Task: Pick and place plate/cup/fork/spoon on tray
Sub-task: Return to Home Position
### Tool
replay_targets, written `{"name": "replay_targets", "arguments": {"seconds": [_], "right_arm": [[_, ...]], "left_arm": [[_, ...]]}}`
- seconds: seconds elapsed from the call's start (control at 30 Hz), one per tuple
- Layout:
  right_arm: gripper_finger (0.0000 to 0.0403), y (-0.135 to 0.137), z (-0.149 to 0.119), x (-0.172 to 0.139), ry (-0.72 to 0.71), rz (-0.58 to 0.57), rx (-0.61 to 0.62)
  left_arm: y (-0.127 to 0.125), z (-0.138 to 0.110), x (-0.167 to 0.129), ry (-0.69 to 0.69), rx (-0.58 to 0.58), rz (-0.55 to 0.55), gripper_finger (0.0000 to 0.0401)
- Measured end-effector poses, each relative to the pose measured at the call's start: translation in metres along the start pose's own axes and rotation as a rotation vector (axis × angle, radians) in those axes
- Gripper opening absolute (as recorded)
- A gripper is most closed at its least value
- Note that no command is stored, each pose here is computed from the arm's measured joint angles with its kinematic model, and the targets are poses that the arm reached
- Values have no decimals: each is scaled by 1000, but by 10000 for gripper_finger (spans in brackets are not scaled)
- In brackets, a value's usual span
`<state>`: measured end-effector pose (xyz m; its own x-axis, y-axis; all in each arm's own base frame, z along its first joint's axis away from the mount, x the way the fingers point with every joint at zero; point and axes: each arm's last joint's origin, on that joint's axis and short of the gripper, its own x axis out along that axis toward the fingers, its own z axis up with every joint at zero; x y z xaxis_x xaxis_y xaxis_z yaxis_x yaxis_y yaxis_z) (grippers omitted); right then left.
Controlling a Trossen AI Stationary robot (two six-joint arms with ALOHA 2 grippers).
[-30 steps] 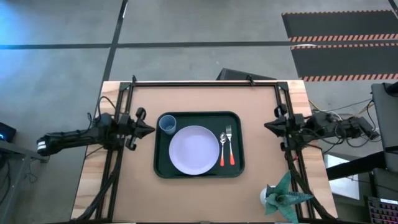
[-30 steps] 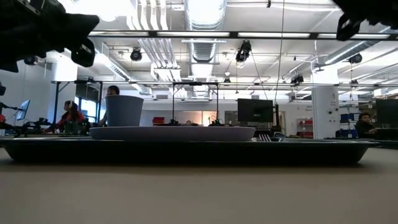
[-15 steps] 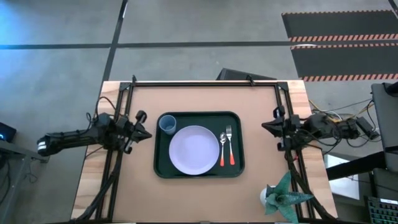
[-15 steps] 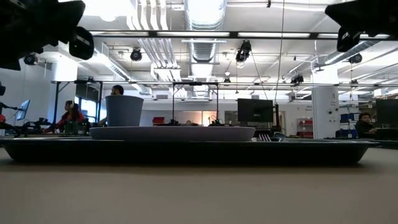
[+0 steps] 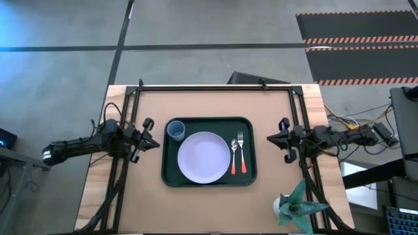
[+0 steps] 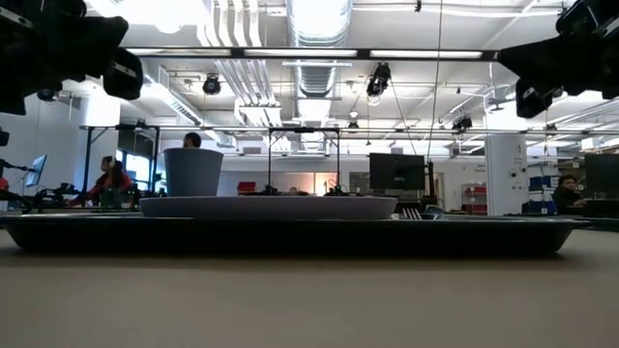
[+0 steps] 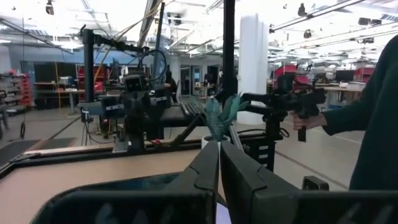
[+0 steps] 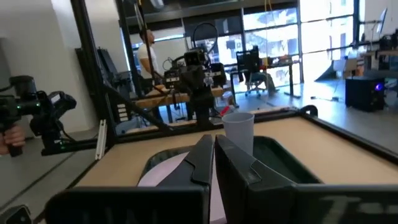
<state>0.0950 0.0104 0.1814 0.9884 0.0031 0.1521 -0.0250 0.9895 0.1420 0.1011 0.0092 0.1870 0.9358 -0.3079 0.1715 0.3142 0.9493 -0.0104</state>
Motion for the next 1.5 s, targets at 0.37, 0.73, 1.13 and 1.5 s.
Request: {"name": "replay_targets", "arguments": {"seconds": [0.37, 0.73, 1.13, 1.5], "right_arm": [[9, -1, -9, 0, 93, -19, -6], [9, -2, -10, 0, 101, -41, -57], [9, -6, -12, 2, 119, -179, -97], [9, -6, -19, 5, 186, -191, -40]], "left_arm": [[-1, -8, -3, 70, 17, 5, 0], [0, -17, -3, 149, 25, 14, 0], [10, -26, -5, 218, -59, 334, 0], [10, -25, -5, 212, -58, 334, 0]]}}
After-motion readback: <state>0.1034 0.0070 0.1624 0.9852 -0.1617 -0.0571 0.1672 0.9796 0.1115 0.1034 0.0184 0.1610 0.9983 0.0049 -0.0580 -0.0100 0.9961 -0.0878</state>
